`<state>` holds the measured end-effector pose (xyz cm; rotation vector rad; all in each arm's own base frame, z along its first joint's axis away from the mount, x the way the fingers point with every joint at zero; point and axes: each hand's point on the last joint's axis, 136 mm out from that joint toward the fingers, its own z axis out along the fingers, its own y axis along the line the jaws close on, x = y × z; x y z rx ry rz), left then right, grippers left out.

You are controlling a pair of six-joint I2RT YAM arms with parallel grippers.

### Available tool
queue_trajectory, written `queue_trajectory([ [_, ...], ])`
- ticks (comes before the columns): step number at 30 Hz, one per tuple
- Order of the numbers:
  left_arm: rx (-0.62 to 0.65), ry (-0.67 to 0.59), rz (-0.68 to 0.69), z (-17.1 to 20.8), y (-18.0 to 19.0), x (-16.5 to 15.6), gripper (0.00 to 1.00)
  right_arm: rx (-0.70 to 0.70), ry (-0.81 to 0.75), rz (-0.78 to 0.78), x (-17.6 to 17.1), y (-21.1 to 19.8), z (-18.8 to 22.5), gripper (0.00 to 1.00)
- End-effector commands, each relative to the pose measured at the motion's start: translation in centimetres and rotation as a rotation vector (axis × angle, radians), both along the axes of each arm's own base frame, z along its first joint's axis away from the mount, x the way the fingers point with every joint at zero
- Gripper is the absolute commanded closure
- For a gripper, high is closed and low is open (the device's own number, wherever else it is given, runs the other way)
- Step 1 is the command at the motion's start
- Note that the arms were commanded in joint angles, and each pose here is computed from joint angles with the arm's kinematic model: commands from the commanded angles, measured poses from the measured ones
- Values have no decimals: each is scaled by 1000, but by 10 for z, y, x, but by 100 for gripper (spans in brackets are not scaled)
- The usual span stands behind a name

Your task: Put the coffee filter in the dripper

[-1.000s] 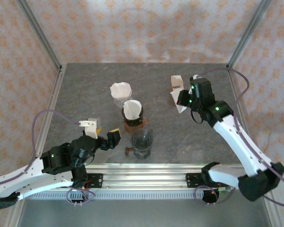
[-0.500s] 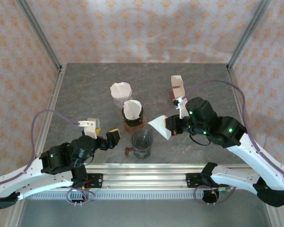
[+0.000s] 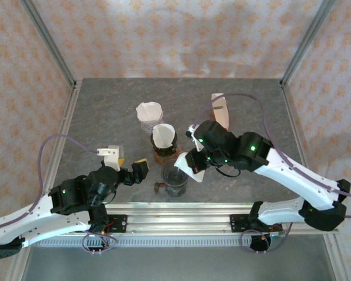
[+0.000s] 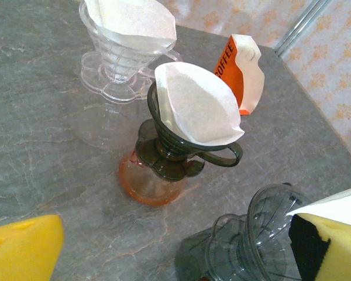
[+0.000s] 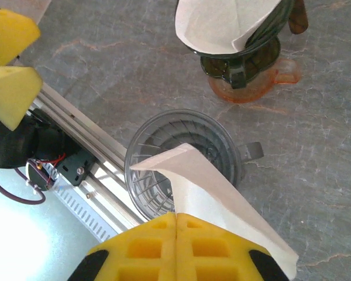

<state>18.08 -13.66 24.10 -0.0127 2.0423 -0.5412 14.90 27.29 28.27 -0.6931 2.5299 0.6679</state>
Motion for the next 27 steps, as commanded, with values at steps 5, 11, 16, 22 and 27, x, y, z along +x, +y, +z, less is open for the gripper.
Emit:
queue_trajectory([
  [5,-3,-11,-18,16,0,-1,0,-126,10,96,-2,19,-7,100],
  [11,-8,-17,-21,18,0,-2,0,-185,38,140,-3,37,-20,100],
  [16,-13,-21,-25,19,0,-2,0,-210,68,155,-2,48,-34,100],
  [22,-8,-23,-24,18,0,-2,0,-219,83,157,1,58,-50,100],
  [27,-10,-14,-30,14,-2,-2,0,-234,95,149,3,62,-65,100],
])
